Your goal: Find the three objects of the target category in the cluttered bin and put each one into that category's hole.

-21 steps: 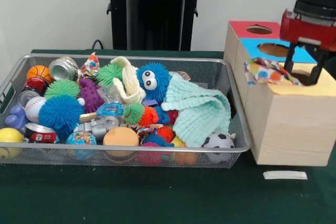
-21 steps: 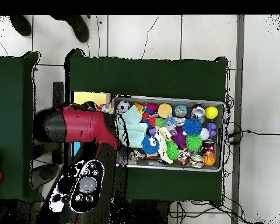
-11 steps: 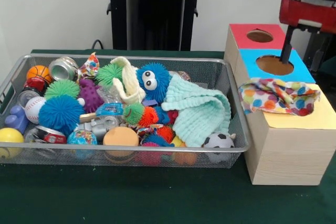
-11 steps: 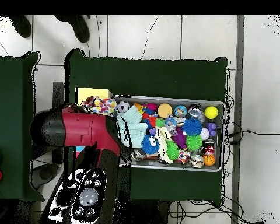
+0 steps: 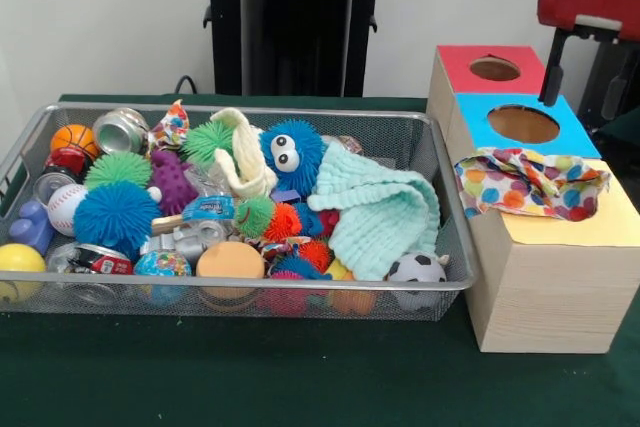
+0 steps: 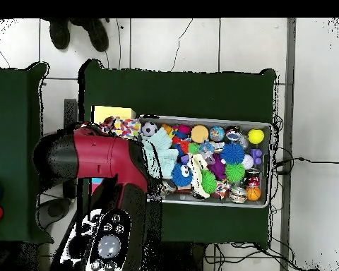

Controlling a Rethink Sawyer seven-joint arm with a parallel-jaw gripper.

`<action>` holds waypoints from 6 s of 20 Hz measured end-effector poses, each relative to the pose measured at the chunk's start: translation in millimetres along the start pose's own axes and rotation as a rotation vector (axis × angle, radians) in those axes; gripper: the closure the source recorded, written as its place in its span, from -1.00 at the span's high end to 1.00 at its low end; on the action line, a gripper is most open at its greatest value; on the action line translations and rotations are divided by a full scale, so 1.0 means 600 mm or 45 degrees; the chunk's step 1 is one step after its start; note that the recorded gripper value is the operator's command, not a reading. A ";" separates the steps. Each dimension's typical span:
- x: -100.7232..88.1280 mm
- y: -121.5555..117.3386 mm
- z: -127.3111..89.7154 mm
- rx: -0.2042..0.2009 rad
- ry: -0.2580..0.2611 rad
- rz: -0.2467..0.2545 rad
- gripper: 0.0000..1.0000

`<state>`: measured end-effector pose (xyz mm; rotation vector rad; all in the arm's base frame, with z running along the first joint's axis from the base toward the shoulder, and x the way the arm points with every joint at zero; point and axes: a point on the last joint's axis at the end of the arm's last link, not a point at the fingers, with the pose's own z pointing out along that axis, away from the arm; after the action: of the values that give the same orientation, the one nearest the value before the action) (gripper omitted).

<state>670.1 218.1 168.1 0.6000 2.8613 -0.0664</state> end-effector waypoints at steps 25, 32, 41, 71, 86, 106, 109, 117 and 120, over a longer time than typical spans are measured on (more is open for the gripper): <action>-0.061 -0.153 0.018 0.031 -0.042 0.151 1.00; -0.034 -0.144 0.031 0.028 -0.004 0.126 1.00; -0.028 -0.128 0.034 0.009 0.007 0.114 1.00; -0.032 -0.129 0.042 -0.006 0.014 0.124 1.00; 0.014 -0.109 0.111 0.017 0.068 0.080 1.00; 0.022 -0.105 0.123 0.017 0.083 0.073 1.00; 0.021 -0.104 0.122 0.016 0.081 0.072 1.00; 0.016 -0.090 0.115 0.014 0.054 0.053 1.00; 0.008 -0.079 0.107 0.013 0.026 0.038 1.00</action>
<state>659.6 171.2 104.3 0.6490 2.8728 -0.0705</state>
